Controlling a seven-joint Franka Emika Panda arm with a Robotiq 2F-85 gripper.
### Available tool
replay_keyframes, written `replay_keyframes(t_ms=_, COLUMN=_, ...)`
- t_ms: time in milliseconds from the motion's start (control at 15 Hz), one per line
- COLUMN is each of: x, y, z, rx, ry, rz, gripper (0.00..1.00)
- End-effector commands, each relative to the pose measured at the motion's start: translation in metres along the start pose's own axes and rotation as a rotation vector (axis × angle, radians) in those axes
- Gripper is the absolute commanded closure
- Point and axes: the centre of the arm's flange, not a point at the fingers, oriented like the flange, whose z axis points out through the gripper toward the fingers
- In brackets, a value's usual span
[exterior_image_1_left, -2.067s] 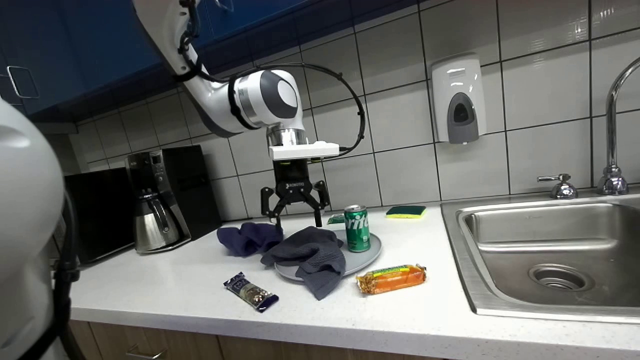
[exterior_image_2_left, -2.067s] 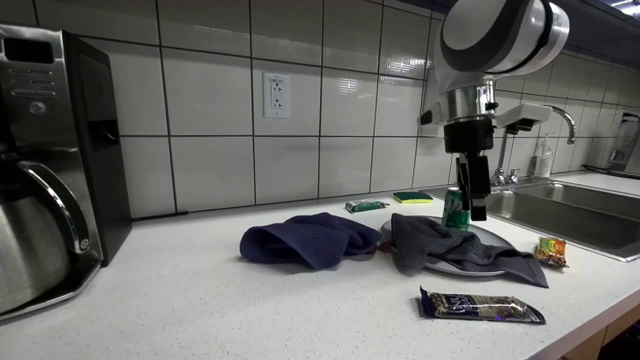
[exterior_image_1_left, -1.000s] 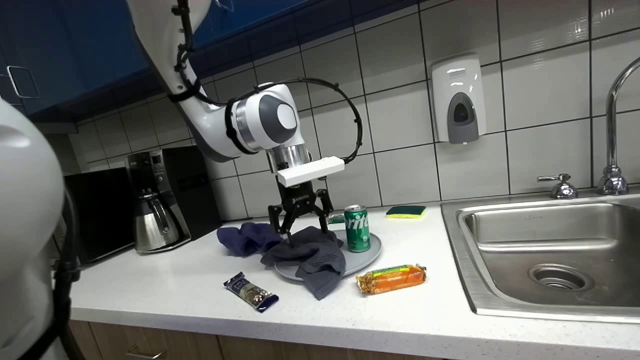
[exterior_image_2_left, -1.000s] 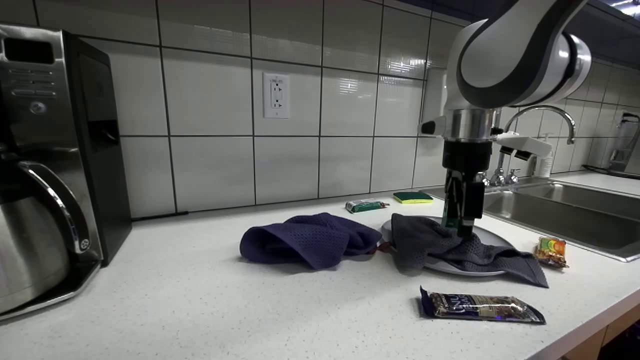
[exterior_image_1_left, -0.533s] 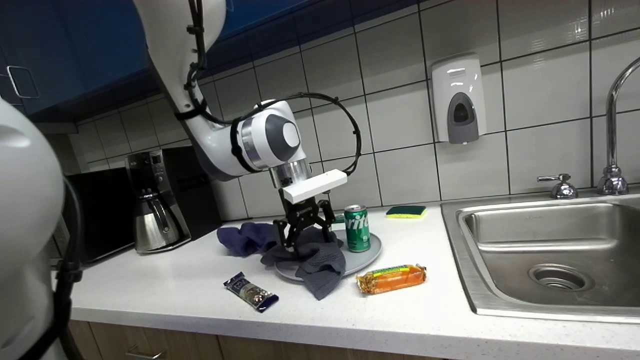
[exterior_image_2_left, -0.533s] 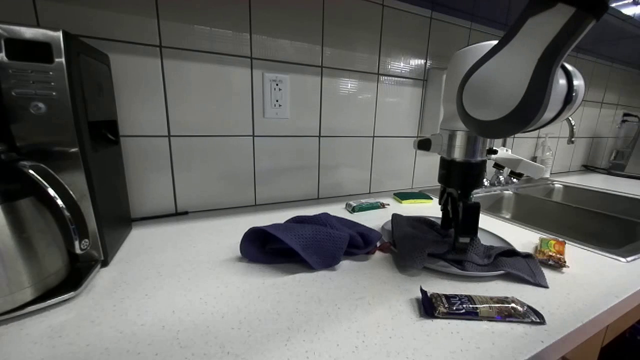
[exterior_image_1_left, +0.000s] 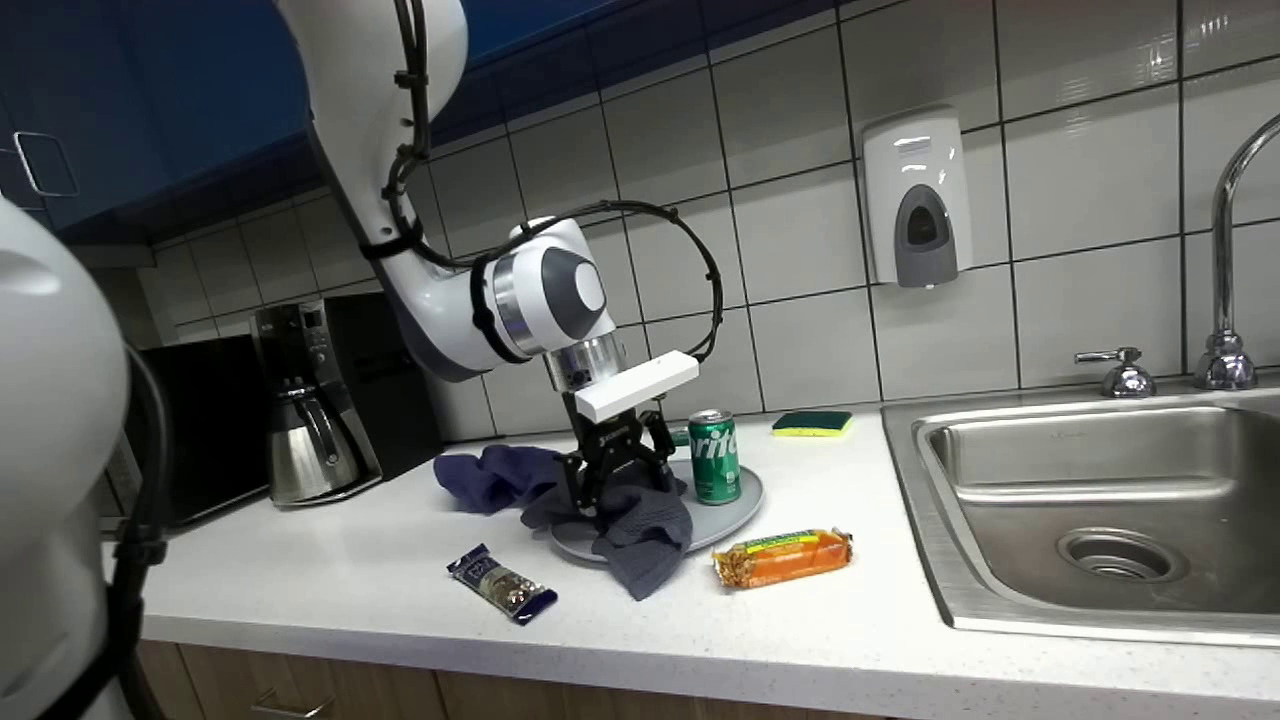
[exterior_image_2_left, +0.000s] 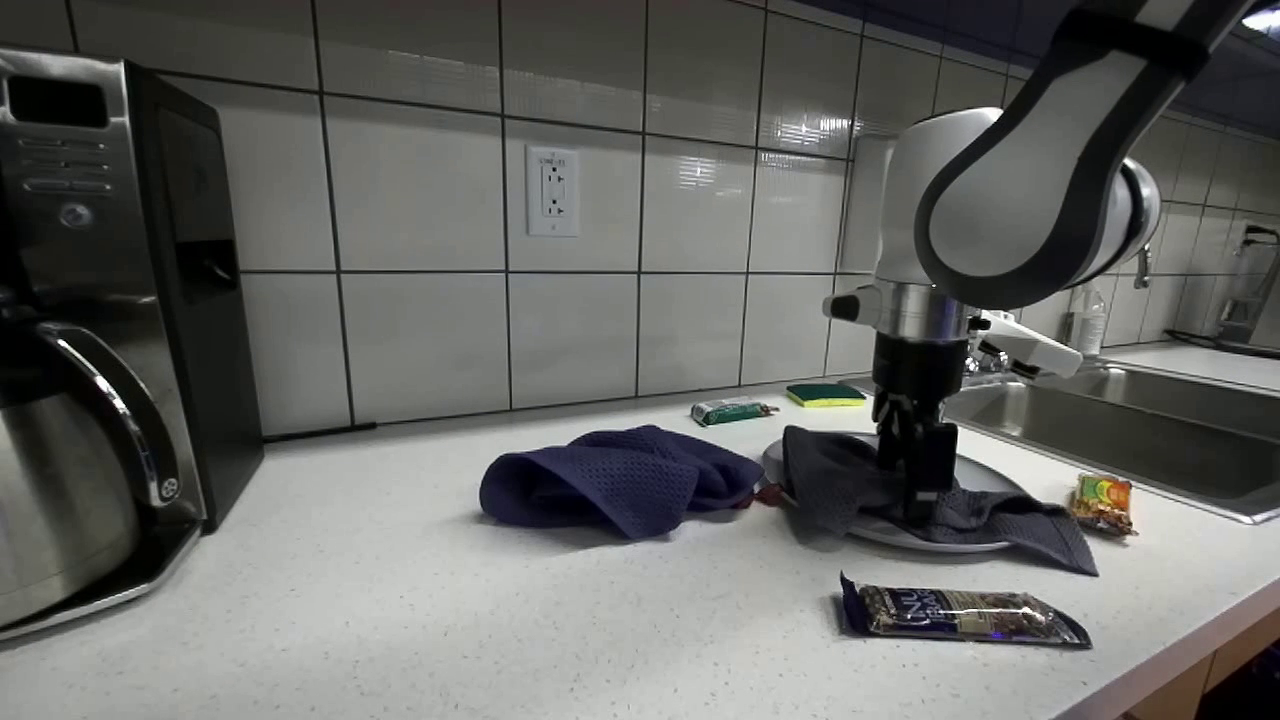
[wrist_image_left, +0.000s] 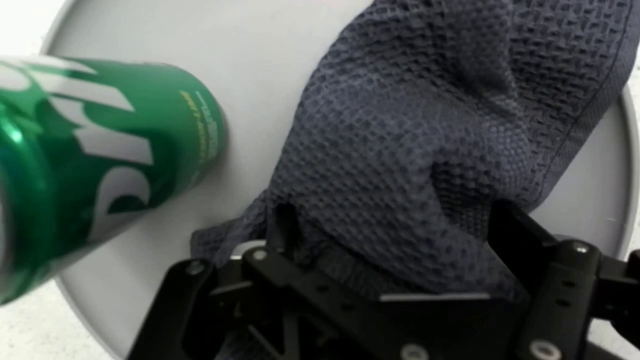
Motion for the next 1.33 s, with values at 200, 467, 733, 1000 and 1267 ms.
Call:
replay_keyframes(t_ms=200, x=0.002, y=0.009, z=-0.003, rx=-0.016, ry=0.002, rz=0.011, gripper=0.32)
replay_keyframes(t_ms=467, x=0.002, y=0.011, z=-0.005, rx=-0.020, ry=0.003, rz=0.011, gripper=0.65)
replay_keyframes(t_ms=733, x=0.002, y=0.013, z=-0.007, rx=-0.022, ry=0.004, rz=0.013, gripper=0.96)
replay_keyframes(t_ms=1000, x=-0.001, y=0.016, z=-0.014, rx=-0.018, ry=0.008, rz=0.021, gripper=0.98)
replay_keyframes(t_ms=1267, x=-0.003, y=0.023, z=-0.030, rx=-0.011, ry=0.029, rz=0.047, gripper=0.98)
